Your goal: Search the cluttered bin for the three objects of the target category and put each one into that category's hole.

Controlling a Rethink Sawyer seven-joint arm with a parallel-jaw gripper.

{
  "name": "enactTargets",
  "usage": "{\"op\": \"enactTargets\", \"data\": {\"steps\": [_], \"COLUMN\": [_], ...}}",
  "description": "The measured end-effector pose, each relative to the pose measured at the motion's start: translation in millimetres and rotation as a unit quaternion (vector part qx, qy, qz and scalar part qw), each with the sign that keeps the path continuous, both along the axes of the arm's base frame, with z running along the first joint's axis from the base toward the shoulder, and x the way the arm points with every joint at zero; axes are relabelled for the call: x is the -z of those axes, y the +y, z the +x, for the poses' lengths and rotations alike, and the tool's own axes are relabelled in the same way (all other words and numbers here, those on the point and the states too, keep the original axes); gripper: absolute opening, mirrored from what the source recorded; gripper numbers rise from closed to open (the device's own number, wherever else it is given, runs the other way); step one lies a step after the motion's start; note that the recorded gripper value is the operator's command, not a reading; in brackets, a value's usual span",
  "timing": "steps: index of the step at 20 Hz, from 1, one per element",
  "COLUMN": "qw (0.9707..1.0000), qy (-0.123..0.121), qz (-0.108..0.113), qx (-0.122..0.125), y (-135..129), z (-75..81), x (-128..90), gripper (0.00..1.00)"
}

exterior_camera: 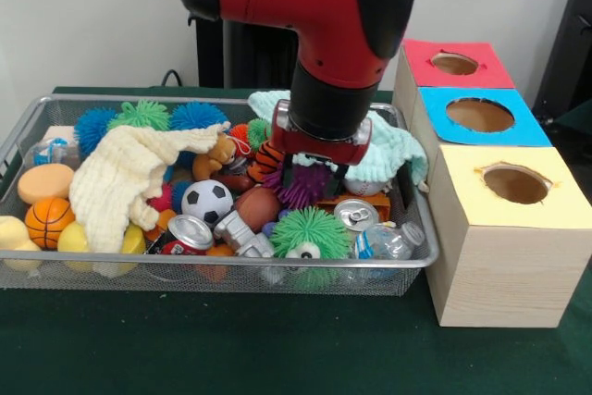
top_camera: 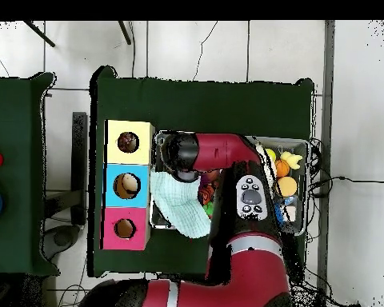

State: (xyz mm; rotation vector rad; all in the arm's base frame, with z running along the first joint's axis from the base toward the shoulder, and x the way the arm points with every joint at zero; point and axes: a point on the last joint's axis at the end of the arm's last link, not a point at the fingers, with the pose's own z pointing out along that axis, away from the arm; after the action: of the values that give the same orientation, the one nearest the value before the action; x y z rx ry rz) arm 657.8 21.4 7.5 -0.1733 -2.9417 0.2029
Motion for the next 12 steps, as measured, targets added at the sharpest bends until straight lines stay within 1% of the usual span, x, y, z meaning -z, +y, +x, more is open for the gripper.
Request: {"op": "enactTargets", "data": {"steps": [6,9,12], "qw": [0.9998,0.9995,0.9994], "qy": [0.002,0.006,0.005], "qz": [0.003,0.004,0.004], "qx": [-0.020,-0.029,-0.033], "y": [25.5,38.4,45.1], "z": [-7.9,-11.8,-11.7], "x": [17.2,21.8,20.6], "gripper": [1.00,1.00,1.00]}}
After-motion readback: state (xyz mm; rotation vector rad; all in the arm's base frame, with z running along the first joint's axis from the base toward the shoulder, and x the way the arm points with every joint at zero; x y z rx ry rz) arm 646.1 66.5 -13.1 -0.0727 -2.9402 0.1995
